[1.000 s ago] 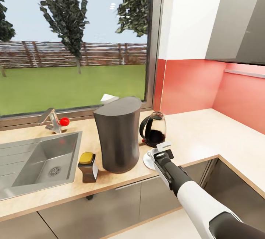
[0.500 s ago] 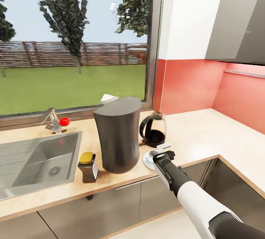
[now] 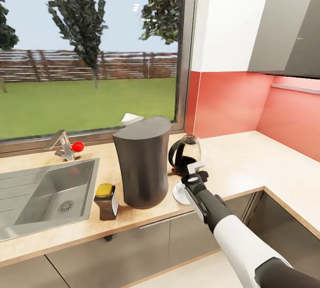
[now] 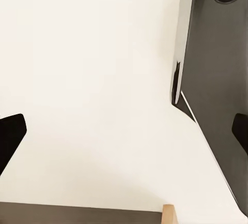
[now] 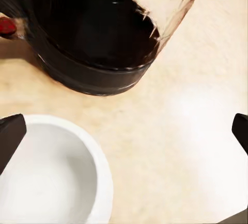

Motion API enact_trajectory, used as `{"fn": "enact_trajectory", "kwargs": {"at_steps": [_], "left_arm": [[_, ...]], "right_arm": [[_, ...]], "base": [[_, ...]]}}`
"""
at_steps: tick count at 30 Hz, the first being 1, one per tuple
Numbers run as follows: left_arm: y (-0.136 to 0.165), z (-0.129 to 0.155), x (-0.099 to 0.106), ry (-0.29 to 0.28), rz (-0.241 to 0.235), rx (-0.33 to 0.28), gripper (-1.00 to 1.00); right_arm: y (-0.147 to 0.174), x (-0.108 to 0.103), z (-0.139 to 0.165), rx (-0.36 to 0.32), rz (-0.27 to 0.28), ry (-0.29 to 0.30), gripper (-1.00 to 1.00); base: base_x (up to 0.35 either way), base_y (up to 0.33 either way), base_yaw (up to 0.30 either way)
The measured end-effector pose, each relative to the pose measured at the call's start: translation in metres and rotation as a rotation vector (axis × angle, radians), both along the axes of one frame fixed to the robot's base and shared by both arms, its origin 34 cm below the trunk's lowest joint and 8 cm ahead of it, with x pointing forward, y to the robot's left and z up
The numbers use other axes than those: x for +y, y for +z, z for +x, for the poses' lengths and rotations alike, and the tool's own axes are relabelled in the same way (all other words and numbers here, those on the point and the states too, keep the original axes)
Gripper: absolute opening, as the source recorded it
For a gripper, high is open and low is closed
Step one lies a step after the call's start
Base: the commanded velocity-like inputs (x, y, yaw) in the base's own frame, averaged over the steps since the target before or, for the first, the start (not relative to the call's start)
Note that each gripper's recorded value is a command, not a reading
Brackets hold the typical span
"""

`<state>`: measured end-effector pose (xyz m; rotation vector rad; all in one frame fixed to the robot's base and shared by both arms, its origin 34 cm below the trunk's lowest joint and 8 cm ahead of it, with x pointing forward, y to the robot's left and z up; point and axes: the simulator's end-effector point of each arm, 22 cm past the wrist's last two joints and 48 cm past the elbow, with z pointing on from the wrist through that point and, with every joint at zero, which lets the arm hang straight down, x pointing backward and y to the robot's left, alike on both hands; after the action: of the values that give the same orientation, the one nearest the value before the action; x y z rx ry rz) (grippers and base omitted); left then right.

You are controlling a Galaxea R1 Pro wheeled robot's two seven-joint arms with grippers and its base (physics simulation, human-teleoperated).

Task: Set up a coffee station on the kitchen countertop: keep the coffee maker on the countertop, move the bottle of coffee from the kitchen shelf to the counter next to the coffee maker, place a paper coffee filter on top of the coffee maker, put the saucer next to the coffee maker with the coffee cup on the saucer, and place the electric kettle next to the coffee maker.

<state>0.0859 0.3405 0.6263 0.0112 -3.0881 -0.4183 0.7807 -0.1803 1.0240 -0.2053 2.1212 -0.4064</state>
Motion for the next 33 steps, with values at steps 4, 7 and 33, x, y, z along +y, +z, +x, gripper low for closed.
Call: {"fn": "enact_trajectory", "kwargs": {"at_steps": [4,7,33], "left_arm": [[0.000,0.000,0.000,-0.001,-0.001,0.000,1.00],[0.000,0.001,0.000,-0.001,0.000,-0.001,1.00],[0.000,0.004,-0.001,0.007,-0.001,-0.010,1.00]], "right_arm": [[0.005,0.002,0.001,-0.010,0.004,0.003,1.00],[0.006,0.002,0.002,-0.012,0.005,0.003,1.00],[0.059,0.015,0.014,-0.130,0.047,0.023,1.00]], "base": [[0.000,0.000,0.000],[0.000,0.000,0.000],[-0.139,-0.132,0.000]]}}
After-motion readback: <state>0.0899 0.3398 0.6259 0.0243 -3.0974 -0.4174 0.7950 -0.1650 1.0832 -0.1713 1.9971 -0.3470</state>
